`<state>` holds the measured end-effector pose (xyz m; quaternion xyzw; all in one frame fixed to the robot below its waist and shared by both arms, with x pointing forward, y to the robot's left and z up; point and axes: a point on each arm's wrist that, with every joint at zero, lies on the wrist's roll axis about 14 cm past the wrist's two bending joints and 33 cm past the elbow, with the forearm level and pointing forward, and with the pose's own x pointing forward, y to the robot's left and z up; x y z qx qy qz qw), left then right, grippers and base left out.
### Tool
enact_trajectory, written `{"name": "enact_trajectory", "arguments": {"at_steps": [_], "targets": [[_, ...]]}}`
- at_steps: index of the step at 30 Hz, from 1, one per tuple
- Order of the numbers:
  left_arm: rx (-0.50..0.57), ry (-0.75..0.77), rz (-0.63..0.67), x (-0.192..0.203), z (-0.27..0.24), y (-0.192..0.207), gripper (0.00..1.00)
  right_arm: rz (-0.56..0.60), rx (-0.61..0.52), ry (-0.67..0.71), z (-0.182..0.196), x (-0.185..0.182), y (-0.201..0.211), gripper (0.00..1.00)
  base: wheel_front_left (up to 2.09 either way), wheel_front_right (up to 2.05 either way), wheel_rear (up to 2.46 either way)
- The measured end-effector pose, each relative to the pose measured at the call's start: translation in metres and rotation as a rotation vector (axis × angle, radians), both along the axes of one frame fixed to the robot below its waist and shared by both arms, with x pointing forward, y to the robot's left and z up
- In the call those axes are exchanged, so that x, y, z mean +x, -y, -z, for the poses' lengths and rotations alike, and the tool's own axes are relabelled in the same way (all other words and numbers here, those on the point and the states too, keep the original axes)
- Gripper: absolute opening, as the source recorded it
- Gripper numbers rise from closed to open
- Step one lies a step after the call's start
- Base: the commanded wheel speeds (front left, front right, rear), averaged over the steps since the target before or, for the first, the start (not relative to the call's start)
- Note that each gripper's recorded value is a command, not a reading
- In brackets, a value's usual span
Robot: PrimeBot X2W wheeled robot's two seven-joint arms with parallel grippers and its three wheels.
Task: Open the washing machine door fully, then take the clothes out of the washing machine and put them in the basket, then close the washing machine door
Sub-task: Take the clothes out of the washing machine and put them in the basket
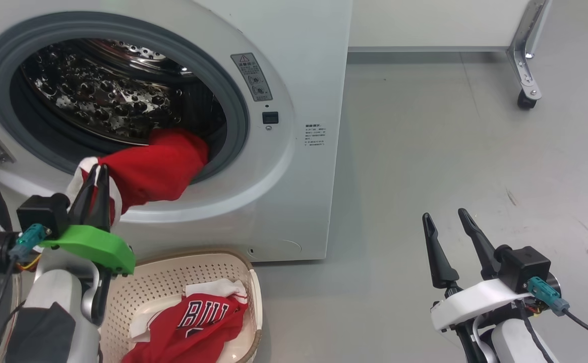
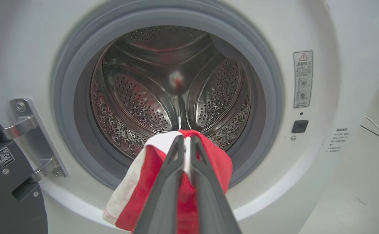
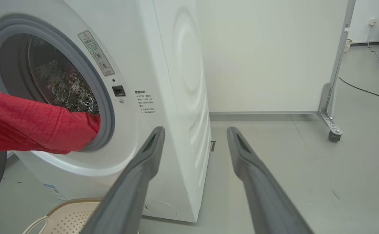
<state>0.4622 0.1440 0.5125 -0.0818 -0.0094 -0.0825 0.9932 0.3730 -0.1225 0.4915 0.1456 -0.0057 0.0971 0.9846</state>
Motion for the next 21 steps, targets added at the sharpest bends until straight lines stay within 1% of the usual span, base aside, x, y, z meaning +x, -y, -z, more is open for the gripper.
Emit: {"name": "enact_trajectory", "arguments": {"at_steps": [3, 12, 15, 21], "targets": [[-0.007, 0.046, 0.002, 0.003, -0.013, 0.001, 0.00, 0.000, 0.001, -0.002, 0.001, 0.001, 0.000, 1.00, 0.00, 0.00, 0.00], [-0.037, 0.240, -0.018, 0.008, -0.074, -0.006, 0.00, 0.003, 0.003, -0.013, 0.004, 0.003, 0.001, 1.00, 0.00, 0.00, 0.00], [-0.033, 0.259, -0.017, 0.005, -0.077, -0.006, 0.00, 0.004, 0.004, -0.015, 0.005, 0.003, 0.001, 1.00, 0.00, 0.00, 0.00], [-0.025, 0.222, -0.011, -0.001, -0.060, -0.004, 0.00, 0.010, 0.011, -0.020, 0.006, 0.003, 0.003, 1.00, 0.00, 0.00, 0.00]]}}
